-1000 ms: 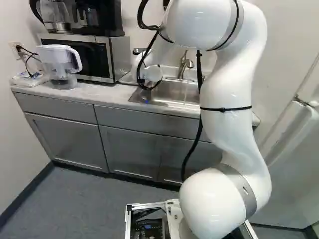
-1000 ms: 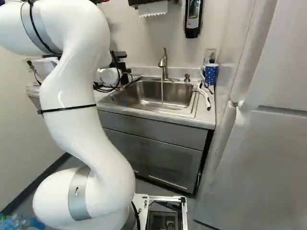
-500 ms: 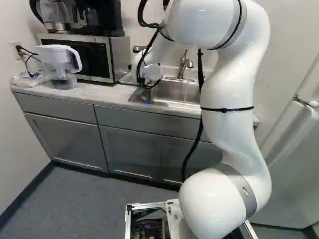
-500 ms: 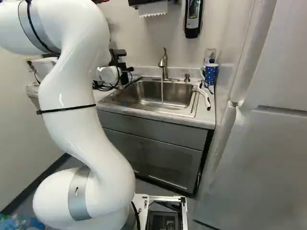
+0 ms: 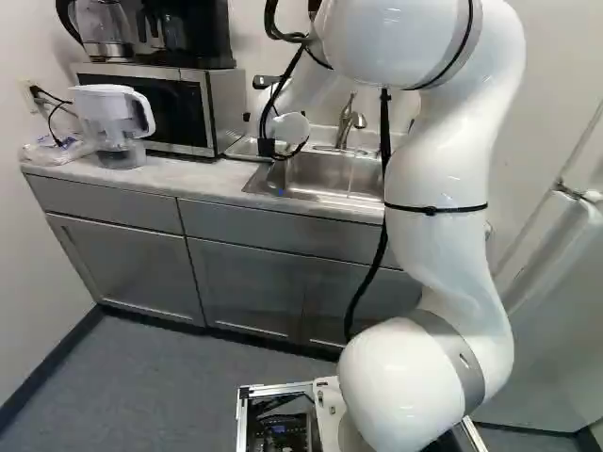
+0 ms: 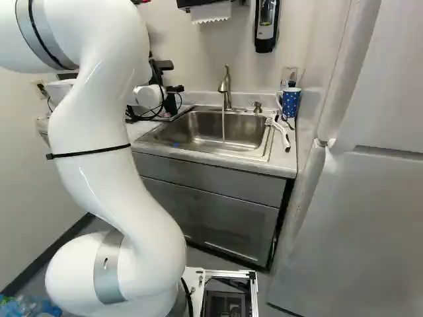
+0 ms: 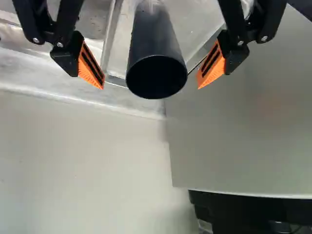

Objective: Rinse the cup and place it in the tray

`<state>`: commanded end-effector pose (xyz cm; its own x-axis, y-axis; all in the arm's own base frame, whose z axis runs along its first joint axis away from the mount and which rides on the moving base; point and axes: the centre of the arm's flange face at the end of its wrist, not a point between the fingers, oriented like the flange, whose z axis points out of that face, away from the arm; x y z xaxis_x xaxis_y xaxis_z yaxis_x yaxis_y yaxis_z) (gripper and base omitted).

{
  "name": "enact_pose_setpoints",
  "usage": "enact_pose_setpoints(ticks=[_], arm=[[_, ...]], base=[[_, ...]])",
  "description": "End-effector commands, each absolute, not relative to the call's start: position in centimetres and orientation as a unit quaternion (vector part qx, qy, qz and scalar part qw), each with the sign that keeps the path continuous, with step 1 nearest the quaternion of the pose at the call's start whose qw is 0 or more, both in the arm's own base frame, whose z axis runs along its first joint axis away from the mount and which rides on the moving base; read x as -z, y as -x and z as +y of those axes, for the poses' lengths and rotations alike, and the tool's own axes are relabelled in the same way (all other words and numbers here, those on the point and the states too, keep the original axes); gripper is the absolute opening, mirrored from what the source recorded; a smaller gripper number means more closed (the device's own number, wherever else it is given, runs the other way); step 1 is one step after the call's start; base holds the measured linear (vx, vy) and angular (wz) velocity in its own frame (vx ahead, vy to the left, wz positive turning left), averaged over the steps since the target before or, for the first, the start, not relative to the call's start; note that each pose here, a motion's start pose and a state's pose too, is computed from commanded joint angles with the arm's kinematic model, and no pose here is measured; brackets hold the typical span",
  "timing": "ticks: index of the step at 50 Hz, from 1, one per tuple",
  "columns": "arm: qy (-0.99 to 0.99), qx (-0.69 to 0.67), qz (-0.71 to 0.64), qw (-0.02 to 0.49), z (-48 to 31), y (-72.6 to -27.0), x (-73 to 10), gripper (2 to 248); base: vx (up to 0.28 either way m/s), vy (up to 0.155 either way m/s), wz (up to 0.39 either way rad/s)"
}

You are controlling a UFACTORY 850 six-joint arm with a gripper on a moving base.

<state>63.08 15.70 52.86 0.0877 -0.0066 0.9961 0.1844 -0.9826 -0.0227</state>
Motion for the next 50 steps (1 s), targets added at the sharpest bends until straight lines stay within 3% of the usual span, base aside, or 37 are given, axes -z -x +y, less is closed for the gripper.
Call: enact_pose_setpoints(ticks=[50], arm=[[0.724,0.688,-0.023,0.041,8.6,-59.5,-58.5,247]], base=[[0.000,0.000,0.000]])
